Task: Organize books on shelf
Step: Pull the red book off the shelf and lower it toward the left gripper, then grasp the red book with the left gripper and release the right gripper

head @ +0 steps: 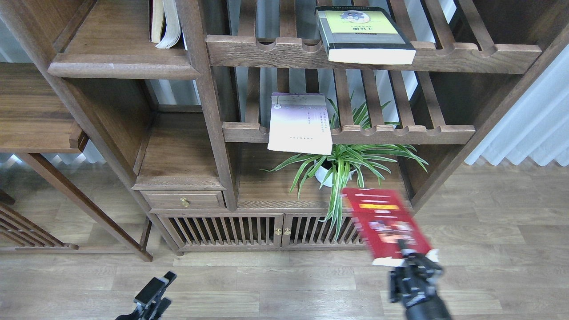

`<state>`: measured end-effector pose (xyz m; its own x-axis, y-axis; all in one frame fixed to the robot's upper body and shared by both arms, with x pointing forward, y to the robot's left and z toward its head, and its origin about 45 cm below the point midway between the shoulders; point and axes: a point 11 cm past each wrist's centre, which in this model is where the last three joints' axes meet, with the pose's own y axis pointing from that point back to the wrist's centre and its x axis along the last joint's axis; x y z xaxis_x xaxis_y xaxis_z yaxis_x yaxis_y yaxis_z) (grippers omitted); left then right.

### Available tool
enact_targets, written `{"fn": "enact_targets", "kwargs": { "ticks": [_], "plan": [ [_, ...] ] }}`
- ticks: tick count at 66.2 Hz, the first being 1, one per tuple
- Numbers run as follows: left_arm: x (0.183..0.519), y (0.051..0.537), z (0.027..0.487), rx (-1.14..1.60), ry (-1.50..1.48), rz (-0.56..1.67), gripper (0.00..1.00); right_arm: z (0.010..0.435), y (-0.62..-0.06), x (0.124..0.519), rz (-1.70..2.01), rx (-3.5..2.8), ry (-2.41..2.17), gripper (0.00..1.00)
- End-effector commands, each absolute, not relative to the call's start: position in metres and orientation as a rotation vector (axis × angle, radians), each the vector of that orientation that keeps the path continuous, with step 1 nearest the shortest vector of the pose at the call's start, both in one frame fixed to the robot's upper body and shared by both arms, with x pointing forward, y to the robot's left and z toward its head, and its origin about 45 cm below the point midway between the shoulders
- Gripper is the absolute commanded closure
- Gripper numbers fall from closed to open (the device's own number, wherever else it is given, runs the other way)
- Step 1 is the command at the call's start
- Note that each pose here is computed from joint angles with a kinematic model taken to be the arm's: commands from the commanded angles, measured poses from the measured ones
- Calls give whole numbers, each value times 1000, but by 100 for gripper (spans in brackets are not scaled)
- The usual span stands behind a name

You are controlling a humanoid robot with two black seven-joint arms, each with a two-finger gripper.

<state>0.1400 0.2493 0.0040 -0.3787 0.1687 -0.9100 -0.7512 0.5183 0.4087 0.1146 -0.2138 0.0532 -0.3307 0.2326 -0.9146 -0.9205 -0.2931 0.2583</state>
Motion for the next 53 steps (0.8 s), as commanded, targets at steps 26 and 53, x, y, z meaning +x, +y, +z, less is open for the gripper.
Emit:
{"fn": "enact_targets", "kwargs": {
  "ticks": [26, 53],
  "plan": [
    [131, 195, 33, -472, 1733, 847, 0, 32, -134, 71, 2070, -1164, 919, 93],
    [129, 161, 23, -512, 1794, 817, 1, 33, -113, 48, 2142, -1189, 876, 92]
  ]
}}
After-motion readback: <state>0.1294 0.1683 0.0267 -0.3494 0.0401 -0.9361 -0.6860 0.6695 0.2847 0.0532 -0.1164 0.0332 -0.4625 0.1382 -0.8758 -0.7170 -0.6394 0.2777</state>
